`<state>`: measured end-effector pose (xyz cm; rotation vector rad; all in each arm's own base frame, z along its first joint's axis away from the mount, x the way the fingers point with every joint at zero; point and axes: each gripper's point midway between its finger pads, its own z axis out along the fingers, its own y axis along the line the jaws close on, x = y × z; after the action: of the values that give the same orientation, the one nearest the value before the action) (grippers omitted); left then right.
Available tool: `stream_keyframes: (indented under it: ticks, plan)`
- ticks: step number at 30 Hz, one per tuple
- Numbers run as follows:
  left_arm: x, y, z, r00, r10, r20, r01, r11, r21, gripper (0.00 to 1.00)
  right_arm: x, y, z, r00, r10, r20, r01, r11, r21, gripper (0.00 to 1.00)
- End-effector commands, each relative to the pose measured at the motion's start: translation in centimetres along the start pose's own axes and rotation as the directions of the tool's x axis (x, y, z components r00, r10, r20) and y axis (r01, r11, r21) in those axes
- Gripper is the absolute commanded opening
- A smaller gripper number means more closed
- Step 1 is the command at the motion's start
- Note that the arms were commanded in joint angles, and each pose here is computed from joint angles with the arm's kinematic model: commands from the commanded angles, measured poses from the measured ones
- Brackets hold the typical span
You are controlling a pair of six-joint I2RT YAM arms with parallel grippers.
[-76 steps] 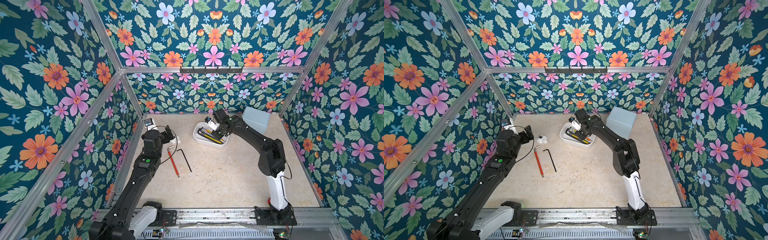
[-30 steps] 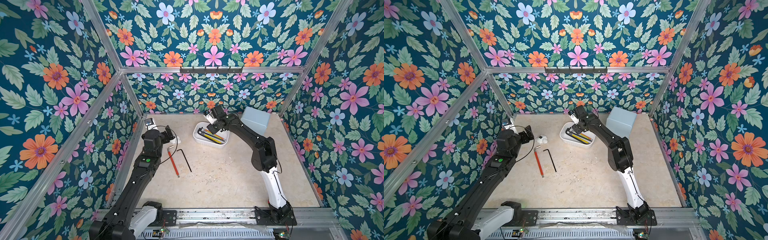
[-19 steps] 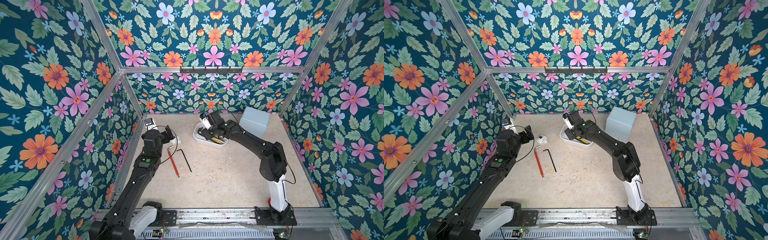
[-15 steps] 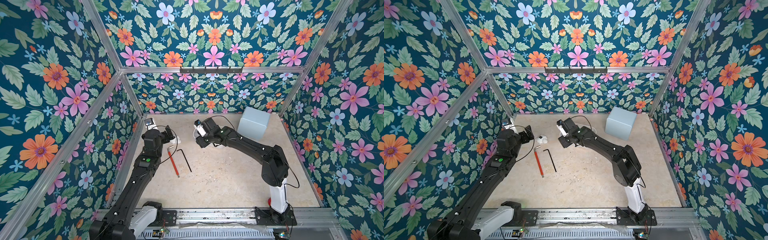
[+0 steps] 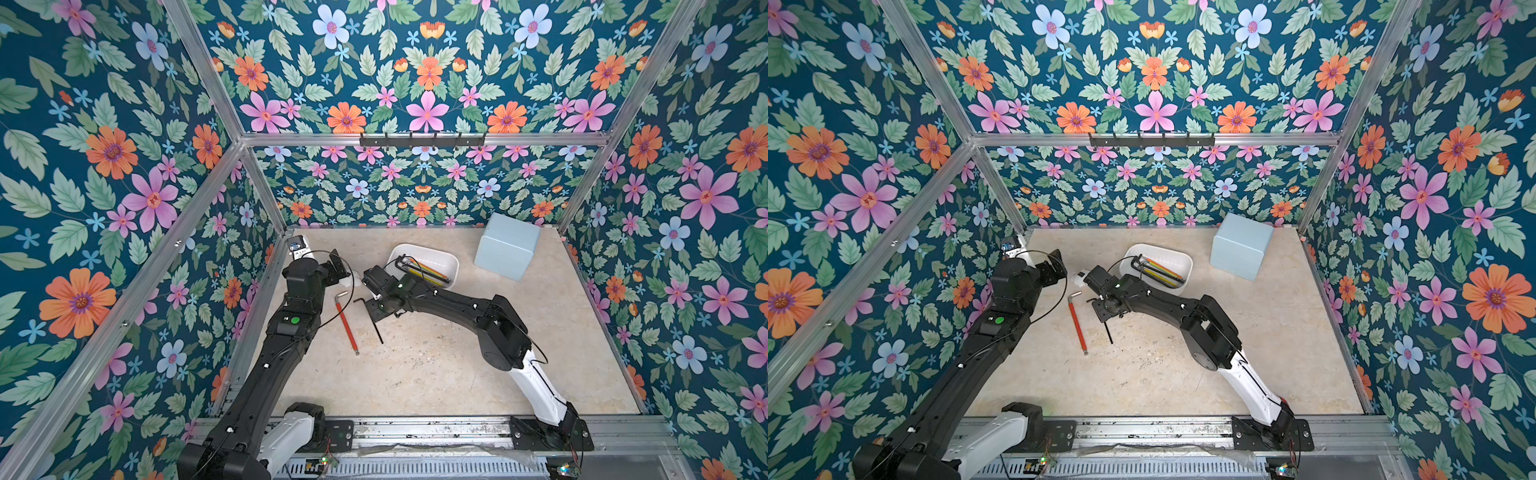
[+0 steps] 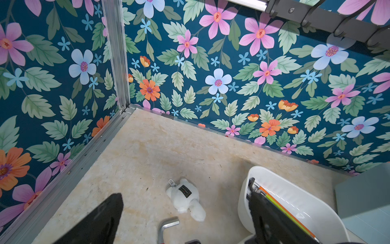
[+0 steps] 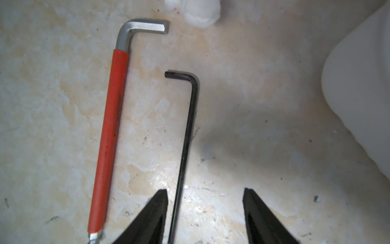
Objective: Put the hex key on the desktop into the storage box
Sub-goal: Pick up the Allen key from the center of the board.
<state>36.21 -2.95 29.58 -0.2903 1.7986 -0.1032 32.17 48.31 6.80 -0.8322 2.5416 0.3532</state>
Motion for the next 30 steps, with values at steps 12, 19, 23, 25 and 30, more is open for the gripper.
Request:
stream_keyframes:
  ticks: [12,19,23,25,30]
  plan:
    - [-0.3,0.1,-0.1,1.000,-0.004,0.016,0.004,1.000,0.001,0.99,3.9,1.3,2.9,0.985,0.037,-0.168,-0.026,0.998,0.065,0.56]
    - [-0.3,0.0,-0.1,1.000,-0.007,0.015,0.007,1.000,0.006,1.00,4.4,1.5,3.2,0.984,0.037,-0.177,-0.020,0.995,0.094,0.51]
    - [-0.2,0.0,-0.2,1.000,-0.014,0.014,0.014,1.000,0.010,1.00,5.3,1.4,3.5,0.979,0.026,-0.201,-0.002,0.993,0.117,0.46]
    - [-0.2,0.0,-0.2,1.000,-0.014,0.013,0.014,1.000,0.010,0.99,5.8,1.6,3.7,0.975,0.024,-0.219,0.001,0.993,0.115,0.42]
    - [-0.3,0.0,-0.3,1.000,-0.015,0.019,0.015,1.000,0.008,0.99,7.1,1.9,3.9,0.968,0.014,-0.249,0.021,0.991,0.136,0.34]
